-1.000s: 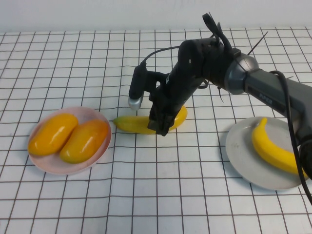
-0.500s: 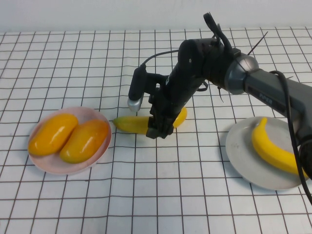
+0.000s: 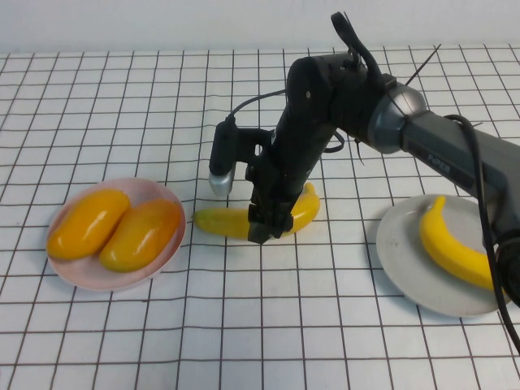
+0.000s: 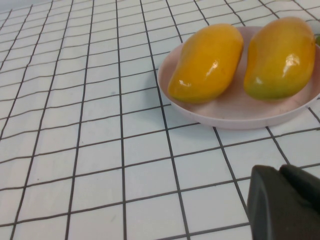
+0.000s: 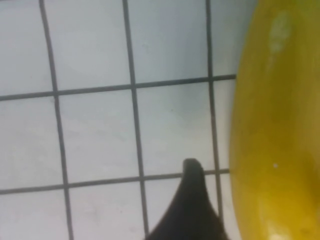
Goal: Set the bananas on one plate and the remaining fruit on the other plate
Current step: Put another type of fruit in the right plate
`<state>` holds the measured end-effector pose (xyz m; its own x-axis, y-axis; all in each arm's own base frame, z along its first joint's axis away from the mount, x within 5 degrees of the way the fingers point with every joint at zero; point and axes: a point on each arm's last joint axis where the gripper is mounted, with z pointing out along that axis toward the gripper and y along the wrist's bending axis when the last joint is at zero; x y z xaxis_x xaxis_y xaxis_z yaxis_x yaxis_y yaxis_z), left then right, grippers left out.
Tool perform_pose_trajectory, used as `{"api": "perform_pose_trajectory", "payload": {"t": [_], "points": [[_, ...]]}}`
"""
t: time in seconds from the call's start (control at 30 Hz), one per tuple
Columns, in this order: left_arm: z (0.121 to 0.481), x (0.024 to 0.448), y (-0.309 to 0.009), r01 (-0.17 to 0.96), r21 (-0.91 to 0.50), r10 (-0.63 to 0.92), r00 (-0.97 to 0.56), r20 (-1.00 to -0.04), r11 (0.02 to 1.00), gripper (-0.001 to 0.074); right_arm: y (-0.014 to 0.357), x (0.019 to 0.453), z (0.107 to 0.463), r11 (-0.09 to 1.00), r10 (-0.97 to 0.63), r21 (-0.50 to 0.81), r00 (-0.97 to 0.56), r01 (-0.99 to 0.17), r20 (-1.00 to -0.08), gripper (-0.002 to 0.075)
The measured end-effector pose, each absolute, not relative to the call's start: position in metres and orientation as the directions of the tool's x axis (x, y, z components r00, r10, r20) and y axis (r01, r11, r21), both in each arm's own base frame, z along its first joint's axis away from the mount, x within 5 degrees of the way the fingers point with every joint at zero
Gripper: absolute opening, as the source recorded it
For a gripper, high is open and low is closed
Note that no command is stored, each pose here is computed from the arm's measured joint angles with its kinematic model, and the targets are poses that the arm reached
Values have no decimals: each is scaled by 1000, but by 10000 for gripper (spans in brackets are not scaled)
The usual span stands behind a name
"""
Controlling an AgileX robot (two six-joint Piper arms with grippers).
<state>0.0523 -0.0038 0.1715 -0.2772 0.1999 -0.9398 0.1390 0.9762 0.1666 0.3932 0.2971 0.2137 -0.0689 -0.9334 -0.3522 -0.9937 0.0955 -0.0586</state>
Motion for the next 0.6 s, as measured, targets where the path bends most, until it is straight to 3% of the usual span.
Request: {"api": "perform_pose_trajectory", "payload": {"t": [0.43, 0.5, 0.6], "points": [[172, 52, -4, 139, 167, 200, -277, -940, 976, -2, 302, 400, 182, 105, -937, -33, -88, -994, -339, 485], [172, 52, -4, 139, 167, 200, -277, -940, 976, -2, 303, 401, 181, 108, -935, -39, -88, -993, -343, 447], [172, 52, -4, 139, 167, 200, -277, -940, 976, -2, 303, 402, 182, 118, -933, -45, -95, -992, -347, 305]]}}
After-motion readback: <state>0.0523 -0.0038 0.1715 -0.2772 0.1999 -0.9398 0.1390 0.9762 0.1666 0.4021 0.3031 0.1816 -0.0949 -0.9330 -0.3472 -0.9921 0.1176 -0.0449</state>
